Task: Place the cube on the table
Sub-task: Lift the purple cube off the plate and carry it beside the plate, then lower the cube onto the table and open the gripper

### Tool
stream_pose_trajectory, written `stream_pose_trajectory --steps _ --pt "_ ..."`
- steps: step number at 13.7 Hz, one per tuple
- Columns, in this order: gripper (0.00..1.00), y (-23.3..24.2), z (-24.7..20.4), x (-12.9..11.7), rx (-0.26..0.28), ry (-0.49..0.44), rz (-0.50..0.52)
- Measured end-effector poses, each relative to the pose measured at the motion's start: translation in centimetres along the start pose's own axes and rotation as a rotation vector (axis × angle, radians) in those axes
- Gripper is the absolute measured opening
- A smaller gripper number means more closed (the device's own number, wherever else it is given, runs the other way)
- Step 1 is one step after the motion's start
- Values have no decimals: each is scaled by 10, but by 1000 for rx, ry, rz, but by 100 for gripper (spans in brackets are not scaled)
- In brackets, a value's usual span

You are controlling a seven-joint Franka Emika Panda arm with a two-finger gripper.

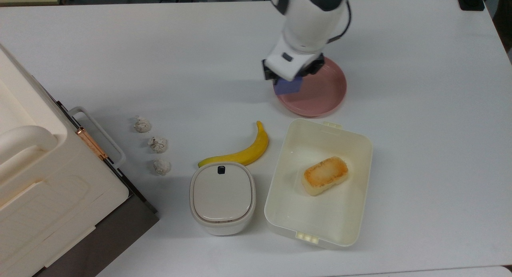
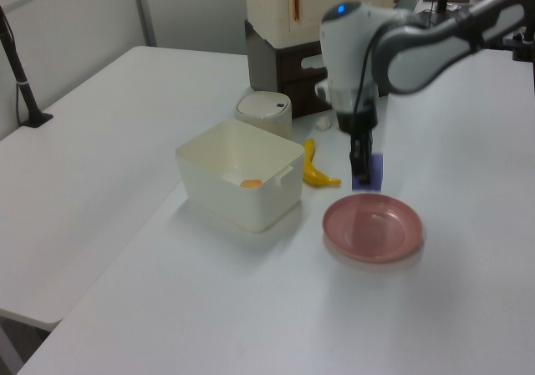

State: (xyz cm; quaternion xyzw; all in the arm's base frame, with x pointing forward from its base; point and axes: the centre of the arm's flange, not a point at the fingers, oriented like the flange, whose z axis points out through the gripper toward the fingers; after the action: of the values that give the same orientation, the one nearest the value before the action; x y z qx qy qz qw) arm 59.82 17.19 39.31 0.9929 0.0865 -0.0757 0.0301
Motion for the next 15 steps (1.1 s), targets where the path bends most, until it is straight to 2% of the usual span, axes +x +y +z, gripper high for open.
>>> stream_pose_trajectory --steps 5,7,10,14,15 --pt "59 129 10 5 -13 -15 36" --pt "59 150 21 10 -19 -6 48" --pt "59 154 38 17 -23 -1 53" --pt "97 159 34 19 -24 9 63" --pt "100 161 28 19 -24 19 66"
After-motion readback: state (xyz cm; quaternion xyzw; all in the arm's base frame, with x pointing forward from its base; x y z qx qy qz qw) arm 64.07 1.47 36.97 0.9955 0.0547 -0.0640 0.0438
